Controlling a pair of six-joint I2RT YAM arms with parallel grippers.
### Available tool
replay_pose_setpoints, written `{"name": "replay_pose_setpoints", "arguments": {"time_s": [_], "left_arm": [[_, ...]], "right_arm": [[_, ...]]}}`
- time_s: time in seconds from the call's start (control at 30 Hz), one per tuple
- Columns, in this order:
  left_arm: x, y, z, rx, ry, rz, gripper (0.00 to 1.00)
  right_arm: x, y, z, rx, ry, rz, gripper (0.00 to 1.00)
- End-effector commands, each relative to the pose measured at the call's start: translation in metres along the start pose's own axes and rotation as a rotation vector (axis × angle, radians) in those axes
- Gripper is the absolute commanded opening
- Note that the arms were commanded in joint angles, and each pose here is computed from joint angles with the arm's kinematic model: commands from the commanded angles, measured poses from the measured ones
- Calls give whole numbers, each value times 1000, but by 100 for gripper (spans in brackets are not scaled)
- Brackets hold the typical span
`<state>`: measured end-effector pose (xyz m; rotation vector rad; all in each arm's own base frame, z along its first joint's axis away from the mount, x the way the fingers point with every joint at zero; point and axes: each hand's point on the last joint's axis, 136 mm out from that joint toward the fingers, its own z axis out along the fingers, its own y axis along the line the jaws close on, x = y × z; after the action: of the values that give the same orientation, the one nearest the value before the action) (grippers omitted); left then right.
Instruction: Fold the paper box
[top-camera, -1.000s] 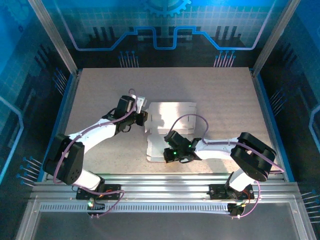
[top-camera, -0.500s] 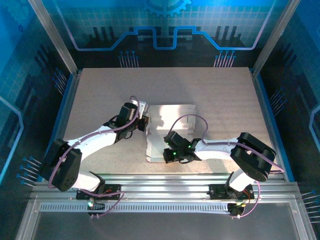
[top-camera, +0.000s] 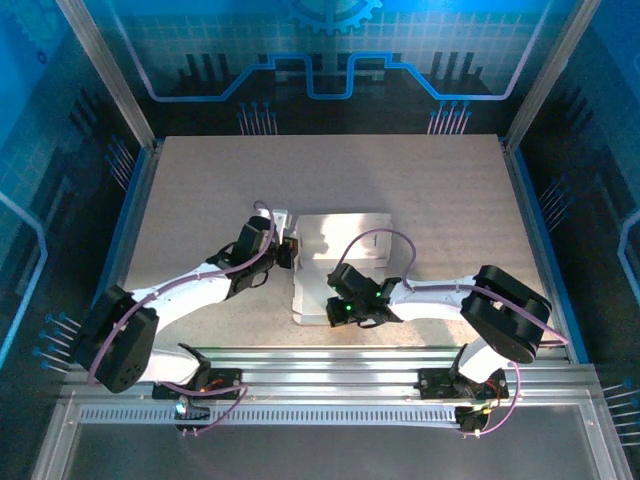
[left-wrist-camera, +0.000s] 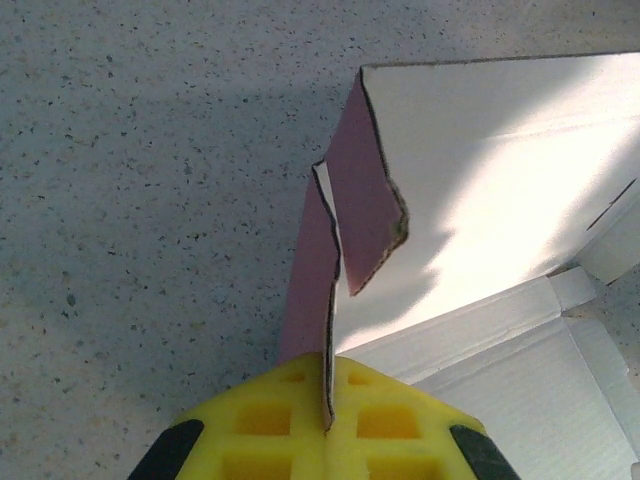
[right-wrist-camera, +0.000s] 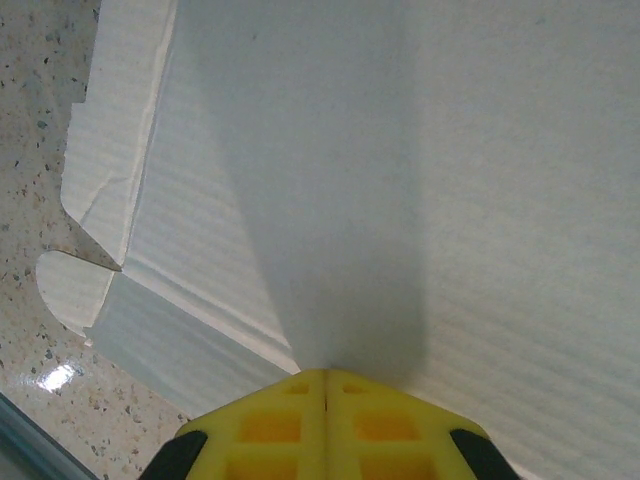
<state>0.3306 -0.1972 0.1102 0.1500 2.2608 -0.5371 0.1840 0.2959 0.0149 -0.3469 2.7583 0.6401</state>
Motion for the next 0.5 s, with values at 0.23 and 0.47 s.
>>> {"name": "replay_pose_setpoints", "arguments": {"time_s": [0.23,0.47], "left_arm": [[90,19,-7,-45,215,-44,1],[96,18,-7,-29,210,-77,1]], "right_arm": [[1,-6,8,42,-34,14,6],[-1,14,9,-6,-34,-13,7]]}}
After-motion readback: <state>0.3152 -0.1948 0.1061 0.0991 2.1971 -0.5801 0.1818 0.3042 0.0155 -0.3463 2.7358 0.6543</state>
